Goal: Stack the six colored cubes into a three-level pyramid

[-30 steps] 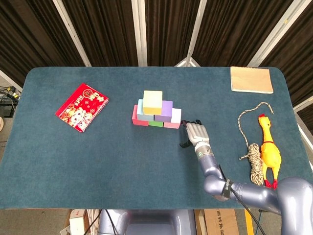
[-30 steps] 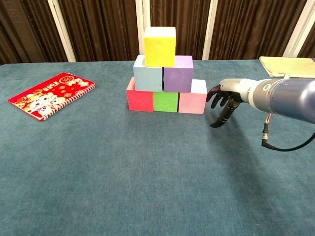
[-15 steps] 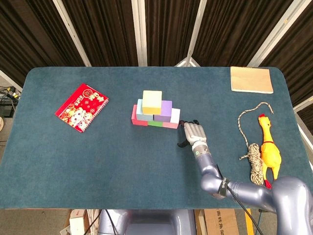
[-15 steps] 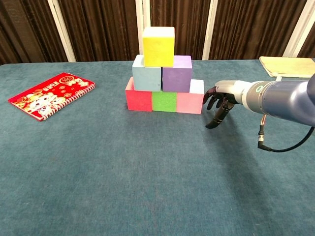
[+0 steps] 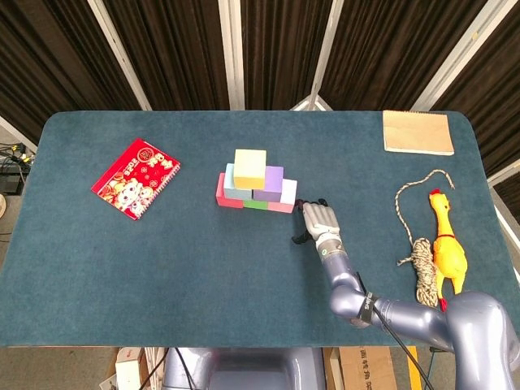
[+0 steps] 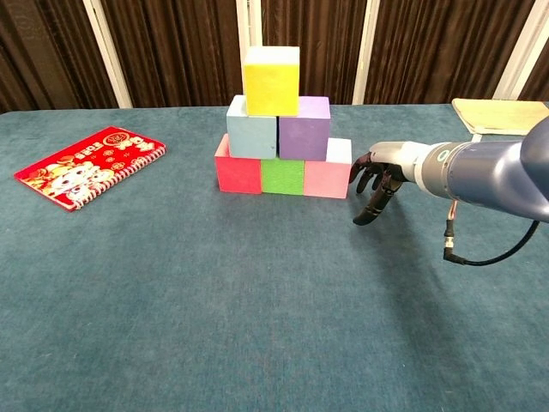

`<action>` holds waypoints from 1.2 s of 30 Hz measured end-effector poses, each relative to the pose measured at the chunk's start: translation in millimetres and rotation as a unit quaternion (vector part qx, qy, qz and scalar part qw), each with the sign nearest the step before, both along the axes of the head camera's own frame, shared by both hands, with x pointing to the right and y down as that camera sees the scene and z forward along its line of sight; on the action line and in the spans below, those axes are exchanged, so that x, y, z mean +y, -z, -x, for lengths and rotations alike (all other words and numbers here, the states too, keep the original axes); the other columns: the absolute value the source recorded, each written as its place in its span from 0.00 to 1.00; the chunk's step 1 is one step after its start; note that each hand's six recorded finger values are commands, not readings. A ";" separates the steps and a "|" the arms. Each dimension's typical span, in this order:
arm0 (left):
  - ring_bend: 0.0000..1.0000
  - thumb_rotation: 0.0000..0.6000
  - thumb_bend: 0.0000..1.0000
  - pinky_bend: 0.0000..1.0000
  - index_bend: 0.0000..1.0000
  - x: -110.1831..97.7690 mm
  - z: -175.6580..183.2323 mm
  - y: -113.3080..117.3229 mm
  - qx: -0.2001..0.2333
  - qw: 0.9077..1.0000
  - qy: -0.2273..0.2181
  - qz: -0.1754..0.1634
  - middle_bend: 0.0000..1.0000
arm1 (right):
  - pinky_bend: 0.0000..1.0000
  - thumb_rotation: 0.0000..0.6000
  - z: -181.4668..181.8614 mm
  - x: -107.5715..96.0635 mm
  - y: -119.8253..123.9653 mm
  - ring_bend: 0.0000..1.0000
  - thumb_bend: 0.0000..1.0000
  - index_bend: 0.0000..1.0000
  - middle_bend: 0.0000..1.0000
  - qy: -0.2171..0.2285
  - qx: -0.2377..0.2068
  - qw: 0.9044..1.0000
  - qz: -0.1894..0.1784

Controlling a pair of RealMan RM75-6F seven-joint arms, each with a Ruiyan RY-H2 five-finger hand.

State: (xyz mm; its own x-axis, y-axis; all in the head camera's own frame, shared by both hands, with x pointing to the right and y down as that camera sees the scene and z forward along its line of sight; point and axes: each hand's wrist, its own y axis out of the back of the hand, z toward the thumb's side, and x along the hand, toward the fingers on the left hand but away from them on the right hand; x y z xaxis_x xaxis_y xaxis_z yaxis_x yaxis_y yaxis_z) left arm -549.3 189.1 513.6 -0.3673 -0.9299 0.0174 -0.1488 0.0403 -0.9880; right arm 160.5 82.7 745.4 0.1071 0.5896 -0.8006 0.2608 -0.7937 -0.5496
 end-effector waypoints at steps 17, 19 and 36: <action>0.00 1.00 0.32 0.00 0.16 0.9 -3.1 -1.6 -0.003 1.000 -0.001 0.003 0.07 | 0.00 1.00 -18.3 -7.9 16.2 0.18 0.25 0.21 0.24 -0.002 0.029 0.999 -0.019; 0.00 1.00 0.32 0.00 0.16 0.9 -3.6 -1.7 -0.001 1.000 -0.001 0.003 0.07 | 0.00 1.00 -19.2 -9.9 20.3 0.18 0.25 0.21 0.24 -0.003 0.029 0.999 -0.023; 0.00 1.00 0.32 0.00 0.16 0.9 -2.4 -0.9 0.003 1.000 0.001 0.002 0.07 | 0.00 1.00 -10.5 -22.4 49.5 0.18 0.25 0.21 0.24 -0.009 0.017 0.999 -0.043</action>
State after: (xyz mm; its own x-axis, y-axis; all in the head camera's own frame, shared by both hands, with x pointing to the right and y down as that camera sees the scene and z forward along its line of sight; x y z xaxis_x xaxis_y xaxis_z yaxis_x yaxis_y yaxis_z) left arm -546.9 190.0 514.5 -0.3693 -0.9290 0.0226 -0.1538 0.0371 -0.9874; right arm 170.9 60.2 695.9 0.0694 0.6575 -0.7502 0.2535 -0.7390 -0.6242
